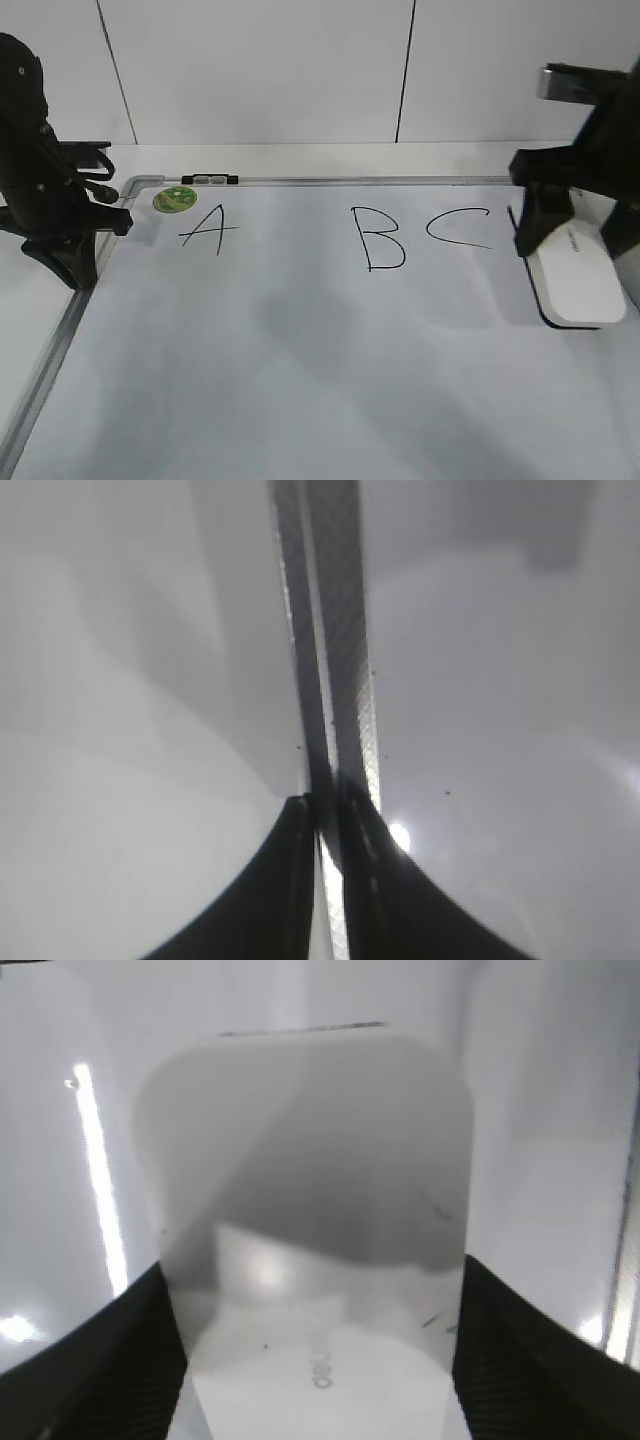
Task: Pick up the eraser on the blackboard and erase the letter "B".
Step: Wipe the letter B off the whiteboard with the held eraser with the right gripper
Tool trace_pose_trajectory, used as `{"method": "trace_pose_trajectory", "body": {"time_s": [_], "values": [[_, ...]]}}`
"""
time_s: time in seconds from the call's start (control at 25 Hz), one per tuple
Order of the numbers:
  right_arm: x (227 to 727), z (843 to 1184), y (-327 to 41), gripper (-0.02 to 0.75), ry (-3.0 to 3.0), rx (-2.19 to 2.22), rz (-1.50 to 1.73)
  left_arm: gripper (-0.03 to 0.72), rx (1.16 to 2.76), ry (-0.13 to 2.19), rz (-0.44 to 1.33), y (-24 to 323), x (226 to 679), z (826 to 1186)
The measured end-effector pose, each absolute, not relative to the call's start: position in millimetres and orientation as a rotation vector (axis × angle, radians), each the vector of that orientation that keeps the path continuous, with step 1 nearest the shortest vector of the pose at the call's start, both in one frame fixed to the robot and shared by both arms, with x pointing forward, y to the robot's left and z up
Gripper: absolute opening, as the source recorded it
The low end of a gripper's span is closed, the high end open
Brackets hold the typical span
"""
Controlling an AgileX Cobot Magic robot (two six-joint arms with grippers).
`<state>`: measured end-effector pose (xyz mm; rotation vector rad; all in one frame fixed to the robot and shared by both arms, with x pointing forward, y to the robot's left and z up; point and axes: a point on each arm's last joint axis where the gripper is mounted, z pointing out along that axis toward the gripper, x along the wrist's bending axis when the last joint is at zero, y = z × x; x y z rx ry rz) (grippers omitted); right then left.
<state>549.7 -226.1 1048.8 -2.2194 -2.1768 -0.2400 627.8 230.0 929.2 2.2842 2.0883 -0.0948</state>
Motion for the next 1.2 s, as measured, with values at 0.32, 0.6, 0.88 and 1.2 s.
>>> {"method": "trace_pose_trajectory", "body": {"time_s": [0.32,0.6,0.88,1.2], "values": [[606,1043,-172,0.576,-2.302,-2.107,-0.313,0.039,2.287,2.09,-0.099,230,627,929],[648,1023,-119,0.575,-2.398,-2.009,-0.379,0.039,2.288,2.091,-0.101,230,627,930],[672,989,-92,0.575,-2.415,-1.961,-0.372,0.039,2.289,2.092,-0.103,230,627,930],[678,982,-92,0.575,-2.44,-1.968,-0.35,0.039,2.289,2.092,-0.103,230,627,930]]}}
